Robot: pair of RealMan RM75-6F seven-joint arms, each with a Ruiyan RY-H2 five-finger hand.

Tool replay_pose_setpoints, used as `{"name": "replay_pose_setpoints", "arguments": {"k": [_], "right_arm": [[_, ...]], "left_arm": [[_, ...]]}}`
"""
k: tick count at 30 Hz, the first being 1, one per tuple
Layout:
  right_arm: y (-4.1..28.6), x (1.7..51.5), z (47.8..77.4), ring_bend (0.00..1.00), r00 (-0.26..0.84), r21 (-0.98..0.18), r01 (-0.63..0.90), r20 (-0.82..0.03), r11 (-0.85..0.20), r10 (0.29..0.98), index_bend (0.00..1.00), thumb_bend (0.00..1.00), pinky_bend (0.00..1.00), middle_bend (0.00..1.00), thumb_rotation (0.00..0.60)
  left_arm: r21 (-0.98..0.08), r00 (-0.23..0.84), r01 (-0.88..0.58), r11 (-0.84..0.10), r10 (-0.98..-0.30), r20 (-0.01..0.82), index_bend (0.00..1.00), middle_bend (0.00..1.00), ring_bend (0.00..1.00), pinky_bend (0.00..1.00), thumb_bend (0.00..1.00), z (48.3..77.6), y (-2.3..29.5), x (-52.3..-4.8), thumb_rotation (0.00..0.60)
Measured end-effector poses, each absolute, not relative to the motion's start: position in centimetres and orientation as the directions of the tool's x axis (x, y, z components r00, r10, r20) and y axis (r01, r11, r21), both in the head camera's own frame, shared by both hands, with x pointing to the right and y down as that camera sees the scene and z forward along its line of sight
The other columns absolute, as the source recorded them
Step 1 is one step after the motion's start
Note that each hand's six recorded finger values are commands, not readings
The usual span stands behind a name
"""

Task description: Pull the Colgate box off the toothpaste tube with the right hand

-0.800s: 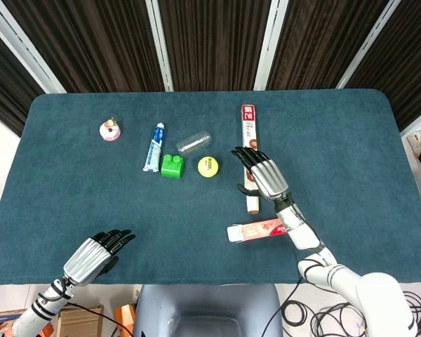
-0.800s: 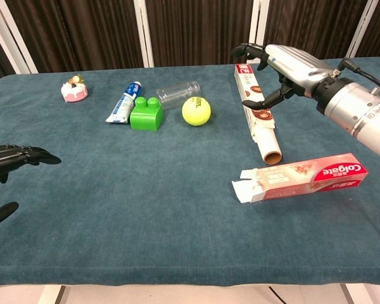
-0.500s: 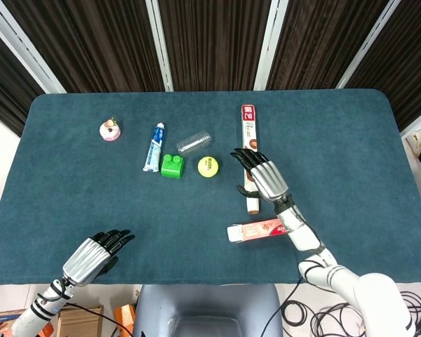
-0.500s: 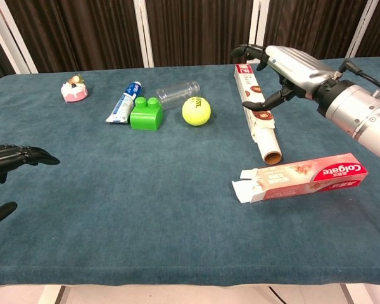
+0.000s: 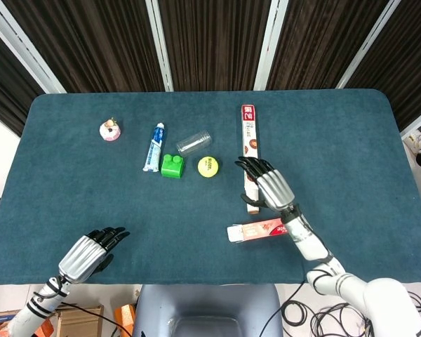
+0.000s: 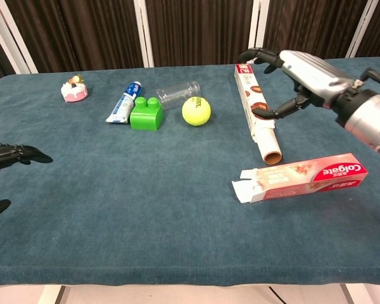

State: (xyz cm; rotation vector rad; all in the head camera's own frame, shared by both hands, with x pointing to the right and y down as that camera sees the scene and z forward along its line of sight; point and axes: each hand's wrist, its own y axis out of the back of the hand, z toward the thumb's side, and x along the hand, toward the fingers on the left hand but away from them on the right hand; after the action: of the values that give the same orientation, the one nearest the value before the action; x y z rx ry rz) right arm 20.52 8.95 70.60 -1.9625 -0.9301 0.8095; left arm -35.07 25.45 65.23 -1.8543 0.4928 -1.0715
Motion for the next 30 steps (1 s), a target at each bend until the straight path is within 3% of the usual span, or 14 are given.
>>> {"name": "replay_pose_setpoints", "arguments": {"k": [7, 14, 18, 30], "right_arm": [[11.9, 23.3, 68.7, 0.11, 0.516, -0.841, 0.339, -0.208, -0.421, 0.831, 0.17, 0.19, 0.22, 0.13, 0.600], [15.7, 28.6, 67.4, 0.11, 0.466, -0.852, 0.255, -0.305, -0.456, 0.831, 0.17, 0.19, 0.22, 0.15, 0.600], [17.3, 30.7, 67.9, 0.11, 0.437, -0.845, 0.192, -0.381, -0.499, 0.815, 0.15, 0.19, 0.22, 0.15, 0.600], [19.3, 31.5, 69.7, 0.11, 0.441, -0.821, 0.090, -0.474, -0.563, 0.762, 0.18, 0.19, 0.22, 0.15, 0.600]], "left_arm": [[-0.842, 0.390, 0.095, -0.532, -0.758, 0.523, 0.20, 0.20, 0.24, 0.51, 0.46, 65.3, 23.6, -37.9, 0.600], [-0.824, 0.241, 0.050, -0.564, -0.794, 0.558, 0.20, 0.20, 0.24, 0.51, 0.46, 64.5, 22.1, -40.5, 0.600], [-0.826, 0.240, 0.069, -0.560, -0.794, 0.559, 0.20, 0.20, 0.24, 0.51, 0.46, 64.3, 22.2, -40.4, 0.600], [-0.812, 0.249, 0.090, -0.576, -0.777, 0.578, 0.20, 0.20, 0.24, 0.51, 0.46, 64.8, 22.4, -40.0, 0.600]]}}
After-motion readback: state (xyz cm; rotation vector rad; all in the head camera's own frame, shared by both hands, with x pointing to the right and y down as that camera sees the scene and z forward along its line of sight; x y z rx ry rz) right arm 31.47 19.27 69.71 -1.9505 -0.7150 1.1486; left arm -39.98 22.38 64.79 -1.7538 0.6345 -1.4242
